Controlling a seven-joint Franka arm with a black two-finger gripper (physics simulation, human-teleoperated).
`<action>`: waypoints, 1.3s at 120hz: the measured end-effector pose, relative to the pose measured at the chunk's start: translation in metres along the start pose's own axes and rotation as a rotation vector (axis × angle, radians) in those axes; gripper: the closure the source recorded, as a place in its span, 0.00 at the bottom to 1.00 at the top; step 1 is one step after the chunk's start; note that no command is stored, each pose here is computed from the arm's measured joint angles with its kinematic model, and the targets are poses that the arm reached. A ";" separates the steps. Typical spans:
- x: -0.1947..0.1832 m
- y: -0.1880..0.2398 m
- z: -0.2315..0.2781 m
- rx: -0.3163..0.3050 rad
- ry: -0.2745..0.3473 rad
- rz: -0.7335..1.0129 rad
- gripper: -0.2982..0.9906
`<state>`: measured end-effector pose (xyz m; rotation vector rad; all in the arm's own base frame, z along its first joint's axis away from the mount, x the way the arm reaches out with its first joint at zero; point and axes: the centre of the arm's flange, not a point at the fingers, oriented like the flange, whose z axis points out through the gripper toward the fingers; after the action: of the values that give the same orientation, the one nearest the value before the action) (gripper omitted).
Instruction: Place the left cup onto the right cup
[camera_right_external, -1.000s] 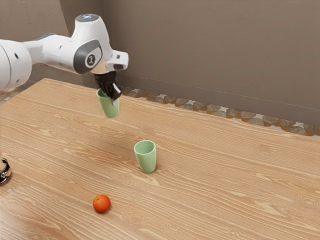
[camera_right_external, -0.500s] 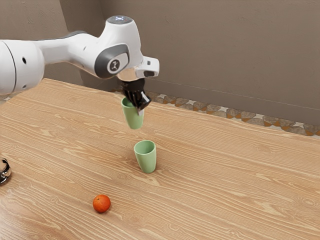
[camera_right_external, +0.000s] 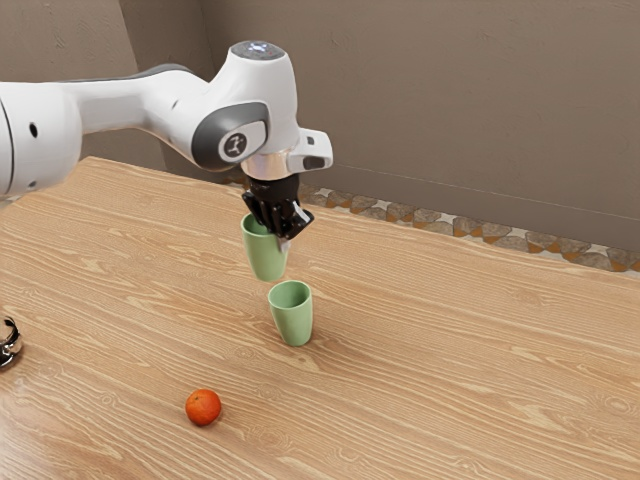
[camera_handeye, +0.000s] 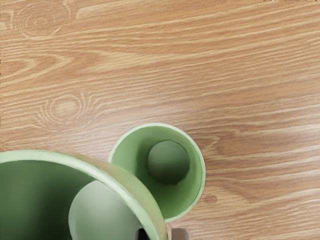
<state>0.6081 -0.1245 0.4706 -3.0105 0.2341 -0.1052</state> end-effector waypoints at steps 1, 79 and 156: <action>0.000 0.000 0.000 0.000 0.000 -0.003 0.84; 0.013 0.013 0.022 -0.006 0.044 -0.128 0.84; 0.017 0.022 0.051 -0.021 0.028 -0.179 0.84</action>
<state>0.6253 -0.1429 0.4182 -3.0471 -0.0321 -0.1619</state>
